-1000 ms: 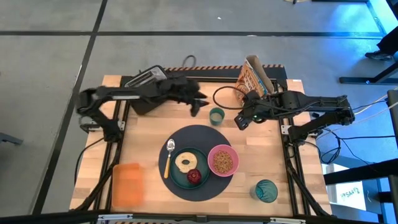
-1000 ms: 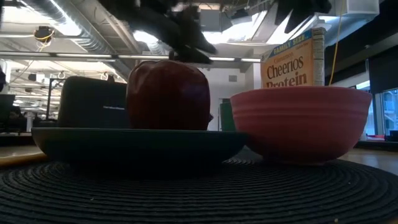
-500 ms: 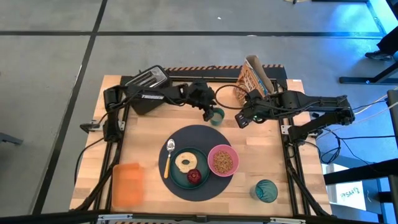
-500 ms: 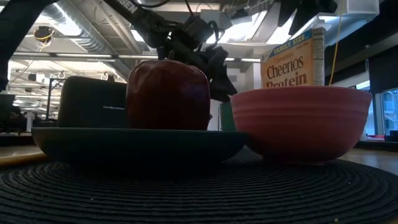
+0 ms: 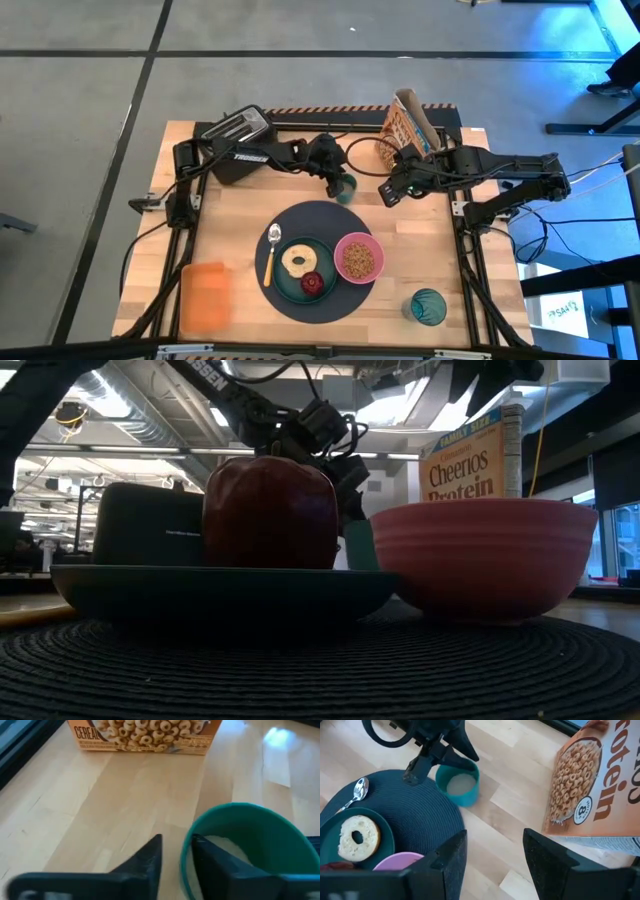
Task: Arrange a breakfast setting
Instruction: Put the green cup of rice grain to the top side of the green plate on the placemat
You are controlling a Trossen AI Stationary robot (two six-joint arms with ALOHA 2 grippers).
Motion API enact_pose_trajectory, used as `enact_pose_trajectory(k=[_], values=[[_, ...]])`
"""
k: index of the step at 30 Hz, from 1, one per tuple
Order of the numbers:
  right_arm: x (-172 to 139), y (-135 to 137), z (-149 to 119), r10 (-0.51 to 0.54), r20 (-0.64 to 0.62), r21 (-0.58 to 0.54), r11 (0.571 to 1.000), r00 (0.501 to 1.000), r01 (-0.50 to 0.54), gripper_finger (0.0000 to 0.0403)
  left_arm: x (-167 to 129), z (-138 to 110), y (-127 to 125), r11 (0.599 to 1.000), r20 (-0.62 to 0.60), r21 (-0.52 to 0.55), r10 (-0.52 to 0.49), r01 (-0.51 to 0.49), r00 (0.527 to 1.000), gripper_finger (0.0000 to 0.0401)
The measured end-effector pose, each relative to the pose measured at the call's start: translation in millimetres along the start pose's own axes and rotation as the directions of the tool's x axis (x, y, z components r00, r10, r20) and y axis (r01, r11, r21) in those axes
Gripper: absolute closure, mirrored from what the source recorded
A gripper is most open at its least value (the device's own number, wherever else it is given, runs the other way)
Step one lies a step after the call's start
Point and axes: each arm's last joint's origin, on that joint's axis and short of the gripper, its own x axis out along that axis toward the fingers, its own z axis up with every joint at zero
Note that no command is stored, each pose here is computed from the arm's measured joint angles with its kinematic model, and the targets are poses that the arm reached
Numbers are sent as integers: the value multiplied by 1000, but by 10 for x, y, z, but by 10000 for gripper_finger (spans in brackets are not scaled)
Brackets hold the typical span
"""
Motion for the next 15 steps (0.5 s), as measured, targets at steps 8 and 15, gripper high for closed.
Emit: enact_pose_trajectory(k=[8,15], values=[[0,0,0,0,0,0,1000,1000,0,221,-2,-4,18,1000,-7,-3,-26,26,1000,389],[-1,2,2,1,2,1,1000,1000,-1,221,-138,9,40,1000,-58,-5,-27,27,998,395]])
